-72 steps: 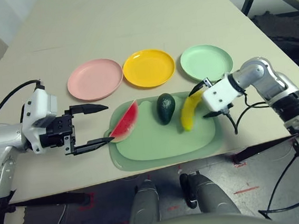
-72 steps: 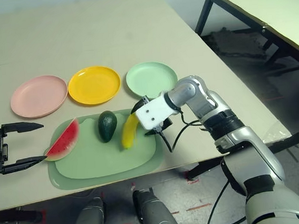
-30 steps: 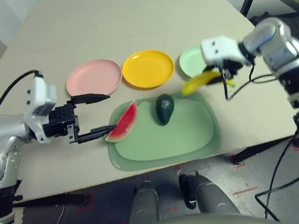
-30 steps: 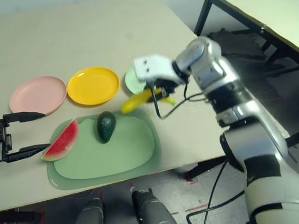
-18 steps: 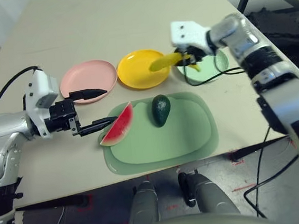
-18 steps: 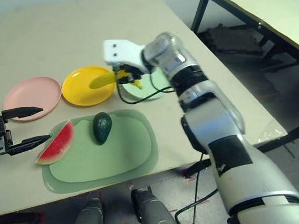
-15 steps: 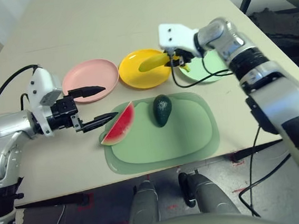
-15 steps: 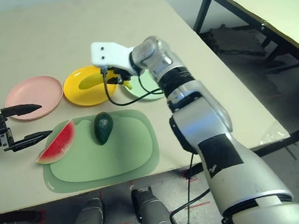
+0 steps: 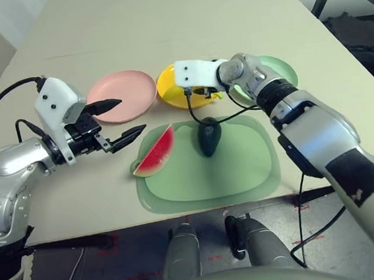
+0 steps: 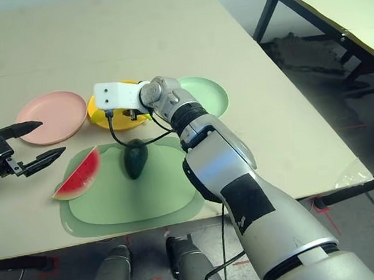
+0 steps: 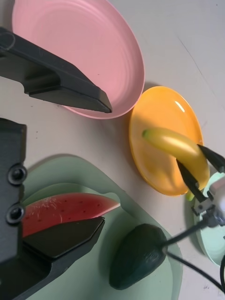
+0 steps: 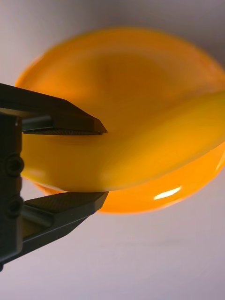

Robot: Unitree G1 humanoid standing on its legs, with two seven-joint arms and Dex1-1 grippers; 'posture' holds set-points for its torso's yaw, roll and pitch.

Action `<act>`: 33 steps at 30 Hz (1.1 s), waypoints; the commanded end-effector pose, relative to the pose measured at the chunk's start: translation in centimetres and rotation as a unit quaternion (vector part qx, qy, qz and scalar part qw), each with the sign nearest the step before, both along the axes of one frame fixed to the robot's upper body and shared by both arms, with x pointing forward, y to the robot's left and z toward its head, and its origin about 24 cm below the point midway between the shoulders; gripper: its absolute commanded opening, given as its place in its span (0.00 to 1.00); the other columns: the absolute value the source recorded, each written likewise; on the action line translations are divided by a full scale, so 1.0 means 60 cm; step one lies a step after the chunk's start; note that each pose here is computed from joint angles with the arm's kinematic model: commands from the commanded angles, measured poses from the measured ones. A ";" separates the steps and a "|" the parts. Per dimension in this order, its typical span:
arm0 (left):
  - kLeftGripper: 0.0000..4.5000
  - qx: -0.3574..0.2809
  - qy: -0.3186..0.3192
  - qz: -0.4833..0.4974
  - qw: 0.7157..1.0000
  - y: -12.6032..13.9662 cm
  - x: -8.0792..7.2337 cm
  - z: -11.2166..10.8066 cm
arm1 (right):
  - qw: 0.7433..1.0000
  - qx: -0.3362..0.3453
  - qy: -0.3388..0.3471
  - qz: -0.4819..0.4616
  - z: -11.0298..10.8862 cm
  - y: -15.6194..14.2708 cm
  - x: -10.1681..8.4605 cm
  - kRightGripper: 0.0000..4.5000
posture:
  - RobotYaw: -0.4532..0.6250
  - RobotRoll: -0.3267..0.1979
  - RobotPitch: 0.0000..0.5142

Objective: Place the fruits into color-matched plates.

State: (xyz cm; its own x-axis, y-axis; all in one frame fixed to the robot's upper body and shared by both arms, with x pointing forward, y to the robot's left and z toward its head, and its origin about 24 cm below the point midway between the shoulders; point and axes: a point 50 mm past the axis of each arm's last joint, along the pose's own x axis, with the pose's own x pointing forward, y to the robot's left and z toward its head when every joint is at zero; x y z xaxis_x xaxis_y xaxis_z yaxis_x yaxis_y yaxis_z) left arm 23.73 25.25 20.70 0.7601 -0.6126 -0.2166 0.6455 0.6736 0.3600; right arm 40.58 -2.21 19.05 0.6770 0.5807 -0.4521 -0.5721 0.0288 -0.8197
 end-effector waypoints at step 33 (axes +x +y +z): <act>1.00 0.041 -0.001 -0.059 0.997 0.011 0.023 0.019 | 0.970 -0.092 0.140 0.178 0.071 -0.034 -0.032 0.99 | 0.51 0.62 0.34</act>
State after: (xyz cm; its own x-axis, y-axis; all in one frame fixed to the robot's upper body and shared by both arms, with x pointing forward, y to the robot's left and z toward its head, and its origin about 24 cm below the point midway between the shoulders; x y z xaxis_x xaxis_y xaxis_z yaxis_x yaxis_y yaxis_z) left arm 25.00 25.95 22.05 0.7038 -0.6706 -0.2344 0.6975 0.5897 0.4071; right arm 39.01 -4.70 21.60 0.3100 0.6200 -0.7208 -0.7416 -0.3167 -0.5914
